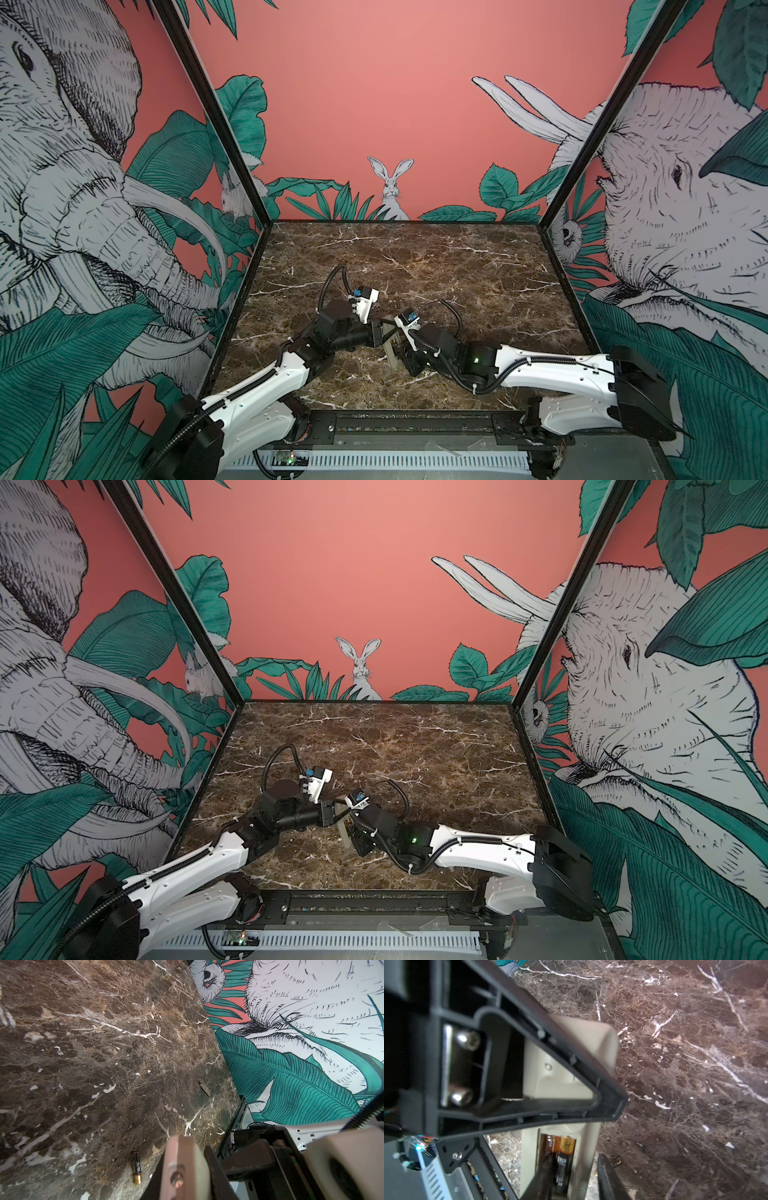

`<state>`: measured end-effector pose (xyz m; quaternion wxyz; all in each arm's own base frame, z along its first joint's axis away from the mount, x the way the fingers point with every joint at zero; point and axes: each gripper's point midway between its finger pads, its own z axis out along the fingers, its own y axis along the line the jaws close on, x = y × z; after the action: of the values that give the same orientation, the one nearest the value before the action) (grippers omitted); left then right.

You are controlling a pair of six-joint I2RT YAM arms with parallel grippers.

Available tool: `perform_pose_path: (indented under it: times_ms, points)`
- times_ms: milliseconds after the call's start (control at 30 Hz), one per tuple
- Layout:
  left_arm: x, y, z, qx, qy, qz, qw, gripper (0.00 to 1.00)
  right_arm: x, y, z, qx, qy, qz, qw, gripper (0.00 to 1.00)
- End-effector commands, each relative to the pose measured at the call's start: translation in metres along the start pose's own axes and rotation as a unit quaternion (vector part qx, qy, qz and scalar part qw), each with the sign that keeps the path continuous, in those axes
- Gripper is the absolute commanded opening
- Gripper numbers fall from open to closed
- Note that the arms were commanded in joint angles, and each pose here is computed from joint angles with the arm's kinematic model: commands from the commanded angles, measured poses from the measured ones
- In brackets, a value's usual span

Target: Load the batteries into the remote control

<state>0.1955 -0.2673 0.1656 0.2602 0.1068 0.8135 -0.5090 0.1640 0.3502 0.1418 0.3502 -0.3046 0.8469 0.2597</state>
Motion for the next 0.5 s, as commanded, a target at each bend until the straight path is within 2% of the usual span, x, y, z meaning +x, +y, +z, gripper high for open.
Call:
perform_pose_path:
  times_ms: [0,133,300,467]
  points:
    - [-0.001,-0.014,-0.003,0.029,-0.003,0.010,1.000,0.00,-0.007,0.007,-0.004,-0.017,-0.010,-0.012,1.000,0.50]
    - [0.001,-0.002,-0.004,0.002,-0.005,0.010,1.000,0.00,-0.019,0.018,-0.017,-0.035,-0.028,-0.025,0.999,0.60]
    - [0.003,0.013,-0.005,-0.029,-0.012,0.007,1.000,0.00,-0.025,0.035,-0.040,-0.075,-0.067,-0.053,0.993,0.64]
    - [0.005,0.030,-0.011,-0.051,-0.015,-0.009,0.999,0.00,-0.002,0.021,-0.047,-0.051,-0.027,-0.075,0.996,0.64]
